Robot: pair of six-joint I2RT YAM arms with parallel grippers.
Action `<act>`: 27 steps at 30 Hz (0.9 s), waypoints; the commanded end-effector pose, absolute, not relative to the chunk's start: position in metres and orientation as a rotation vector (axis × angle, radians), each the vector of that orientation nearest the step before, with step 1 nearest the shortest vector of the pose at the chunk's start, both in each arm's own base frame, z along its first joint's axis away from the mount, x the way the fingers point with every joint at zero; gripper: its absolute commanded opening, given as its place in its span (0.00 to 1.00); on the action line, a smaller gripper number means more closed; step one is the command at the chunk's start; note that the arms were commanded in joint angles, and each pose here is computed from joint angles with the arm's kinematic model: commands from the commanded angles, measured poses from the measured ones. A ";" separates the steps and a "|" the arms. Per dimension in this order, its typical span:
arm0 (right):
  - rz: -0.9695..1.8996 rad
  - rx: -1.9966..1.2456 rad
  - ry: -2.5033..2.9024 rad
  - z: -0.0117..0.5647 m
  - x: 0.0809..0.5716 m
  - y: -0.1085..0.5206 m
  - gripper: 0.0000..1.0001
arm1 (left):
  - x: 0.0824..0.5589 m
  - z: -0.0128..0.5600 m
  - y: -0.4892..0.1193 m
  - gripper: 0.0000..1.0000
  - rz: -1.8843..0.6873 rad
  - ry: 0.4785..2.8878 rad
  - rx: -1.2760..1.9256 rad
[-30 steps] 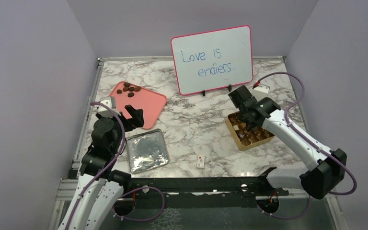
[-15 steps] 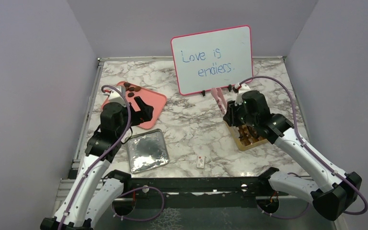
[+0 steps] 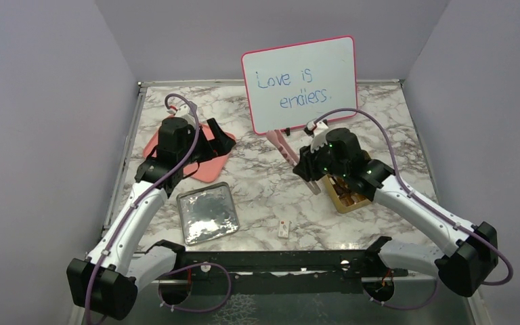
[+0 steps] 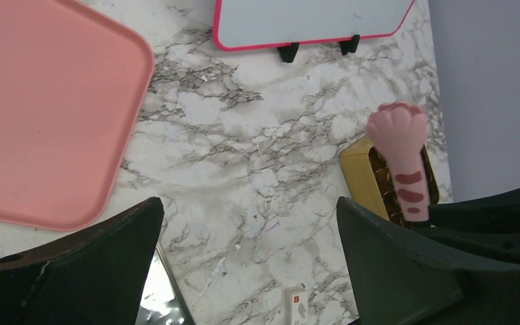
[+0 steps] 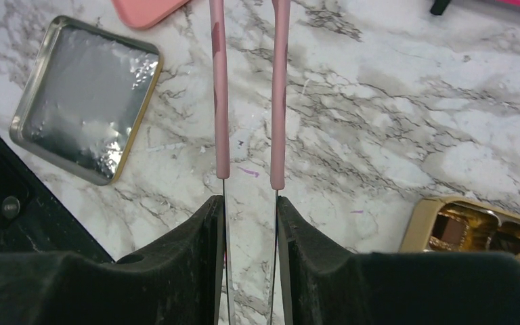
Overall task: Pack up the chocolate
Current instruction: Adjust the clamp, then pick up the fake chocolate from the plate.
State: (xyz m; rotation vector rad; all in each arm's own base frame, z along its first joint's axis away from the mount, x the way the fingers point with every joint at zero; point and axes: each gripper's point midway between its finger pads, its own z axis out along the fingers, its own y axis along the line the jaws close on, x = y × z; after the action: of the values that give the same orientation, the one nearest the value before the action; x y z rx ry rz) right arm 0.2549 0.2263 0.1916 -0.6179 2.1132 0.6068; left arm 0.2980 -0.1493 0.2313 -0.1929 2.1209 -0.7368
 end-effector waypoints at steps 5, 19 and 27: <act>0.700 -0.794 1.985 0.211 0.250 0.288 0.37 | 0.310 0.272 -0.157 0.99 -0.824 1.985 -0.219; 0.668 -0.910 1.927 0.230 0.243 0.346 0.36 | 0.319 0.224 -0.135 0.99 -0.668 2.011 -0.289; 0.601 -0.869 1.886 0.254 0.256 0.342 0.34 | 0.312 0.193 -0.100 0.99 -0.439 2.073 -0.375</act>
State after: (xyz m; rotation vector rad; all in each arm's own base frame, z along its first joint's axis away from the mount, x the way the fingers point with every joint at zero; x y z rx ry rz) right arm 0.2432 0.3437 0.2299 -0.9080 1.9418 0.6562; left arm 0.3150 -0.1230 0.2033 -0.3398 2.0739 -0.5771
